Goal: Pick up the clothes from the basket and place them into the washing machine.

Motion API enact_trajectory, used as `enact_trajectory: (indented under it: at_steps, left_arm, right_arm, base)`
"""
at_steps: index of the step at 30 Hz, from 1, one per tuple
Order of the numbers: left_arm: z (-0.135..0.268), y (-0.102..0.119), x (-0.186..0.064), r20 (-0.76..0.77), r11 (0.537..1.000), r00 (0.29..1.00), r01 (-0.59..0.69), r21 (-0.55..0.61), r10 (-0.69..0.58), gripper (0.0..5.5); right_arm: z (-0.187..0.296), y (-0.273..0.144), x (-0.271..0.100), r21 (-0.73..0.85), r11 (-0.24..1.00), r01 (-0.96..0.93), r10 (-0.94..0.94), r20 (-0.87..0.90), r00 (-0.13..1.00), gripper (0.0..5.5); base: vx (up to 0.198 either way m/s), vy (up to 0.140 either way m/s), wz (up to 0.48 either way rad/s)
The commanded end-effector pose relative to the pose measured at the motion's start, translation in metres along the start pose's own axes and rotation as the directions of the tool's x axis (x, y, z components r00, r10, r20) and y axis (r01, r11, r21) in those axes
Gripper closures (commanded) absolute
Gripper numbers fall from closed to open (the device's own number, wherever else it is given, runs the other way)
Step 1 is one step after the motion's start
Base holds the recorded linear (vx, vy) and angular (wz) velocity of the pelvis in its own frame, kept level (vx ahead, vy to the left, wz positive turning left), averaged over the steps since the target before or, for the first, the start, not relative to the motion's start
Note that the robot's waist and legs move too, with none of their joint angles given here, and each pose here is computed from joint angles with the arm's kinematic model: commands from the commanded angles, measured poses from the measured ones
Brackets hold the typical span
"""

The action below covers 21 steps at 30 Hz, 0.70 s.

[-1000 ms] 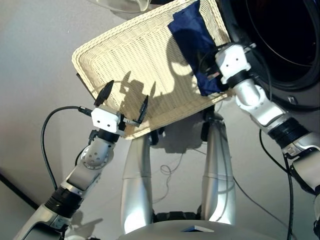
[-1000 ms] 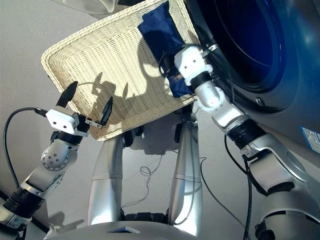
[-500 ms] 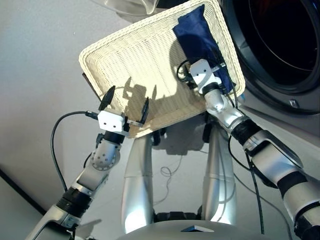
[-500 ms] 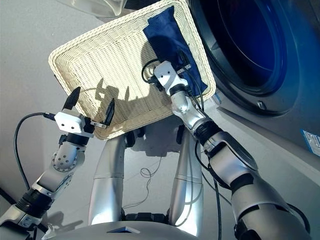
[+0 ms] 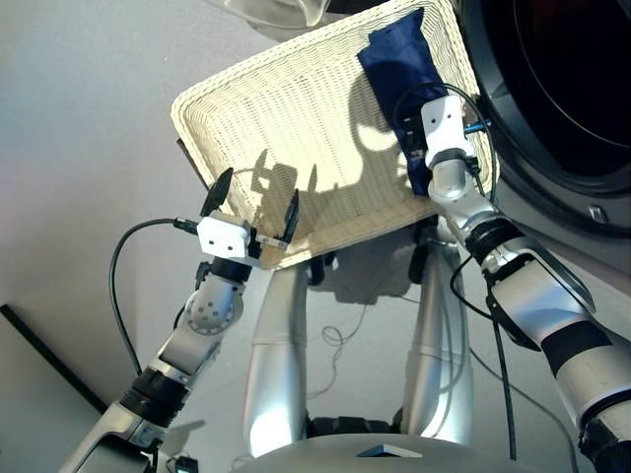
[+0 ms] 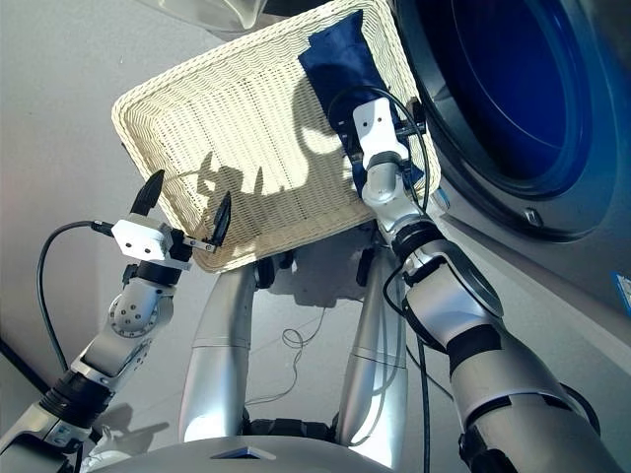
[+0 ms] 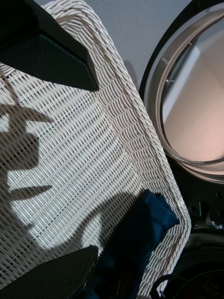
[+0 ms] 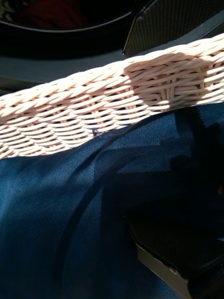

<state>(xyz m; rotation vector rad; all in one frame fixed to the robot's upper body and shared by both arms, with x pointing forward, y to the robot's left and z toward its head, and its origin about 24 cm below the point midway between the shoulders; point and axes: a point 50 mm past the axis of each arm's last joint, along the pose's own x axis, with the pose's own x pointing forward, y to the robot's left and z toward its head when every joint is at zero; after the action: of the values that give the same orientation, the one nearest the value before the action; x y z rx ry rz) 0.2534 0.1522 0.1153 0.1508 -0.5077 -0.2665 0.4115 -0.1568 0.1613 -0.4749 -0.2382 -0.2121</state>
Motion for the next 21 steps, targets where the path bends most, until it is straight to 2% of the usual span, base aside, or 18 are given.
enact_trajectory:
  at_steps: [1,5,14,15,16,17,18,19,21]
  left_arm:
    - [0.025,-0.005,-0.001,0.14,0.999,0.99,0.022,-0.028,-0.018,0.0]
    - [0.029,-0.006,-0.001,0.158,0.997,0.986,0.056,-0.057,-0.047,0.0]
    - [0.025,-0.007,-0.005,0.134,0.993,0.989,0.077,-0.091,-0.064,0.0]
    - [0.025,-0.007,-0.005,0.131,0.993,0.989,0.076,-0.09,-0.064,0.0]
    - [0.024,-0.007,-0.004,0.132,0.994,0.989,0.074,-0.082,-0.063,0.0]
    - [0.024,-0.007,-0.004,0.132,0.994,0.989,0.074,-0.082,-0.063,0.0]
    - [0.024,-0.007,-0.004,0.134,0.996,0.99,0.061,-0.07,-0.051,0.0]
    - [0.024,-0.007,-0.004,0.134,0.996,0.99,0.06,-0.069,-0.05,0.0]
    - [0.023,-0.006,-0.004,0.131,0.997,0.991,0.034,-0.063,-0.026,0.0]
  right_arm:
    - [0.014,0.004,0.005,0.114,0.993,-0.009,0.007,0.017,1.0,0.0]
    - [0.008,-0.004,0.006,0.21,0.975,-0.067,0.07,-0.007,0.998,0.0]
    - [-0.01,-0.017,0.004,0.175,0.98,-0.093,0.103,-0.052,0.993,0.0]
    - [-0.013,-0.016,0.003,0.157,0.982,-0.103,0.114,-0.059,0.992,0.0]
    - [-0.015,-0.013,0.001,0.061,0.991,-0.121,0.125,-0.057,0.991,0.0]
    - [-0.015,-0.012,0.001,0.06,0.991,-0.121,0.125,-0.056,0.991,0.0]
    - [-0.016,0.001,-0.004,-0.107,0.979,-0.175,0.172,-0.035,0.984,0.0]
    - [-0.016,0.002,-0.005,-0.109,0.979,-0.175,0.172,-0.034,0.984,0.0]
    - [-0.01,0.016,-0.009,-0.238,0.957,-0.167,0.178,0.027,0.984,0.0]
  base:
    - [0.0,0.0,0.0]
    - [0.0,0.0,0.0]
    - [0.0,0.0,0.0]
    - [0.0,0.0,0.0]
    - [0.0,0.0,0.0]
    - [0.0,0.0,0.0]
    - [0.0,0.0,0.0]
    - [0.0,0.0,0.0]
    - [0.0,0.0,0.0]
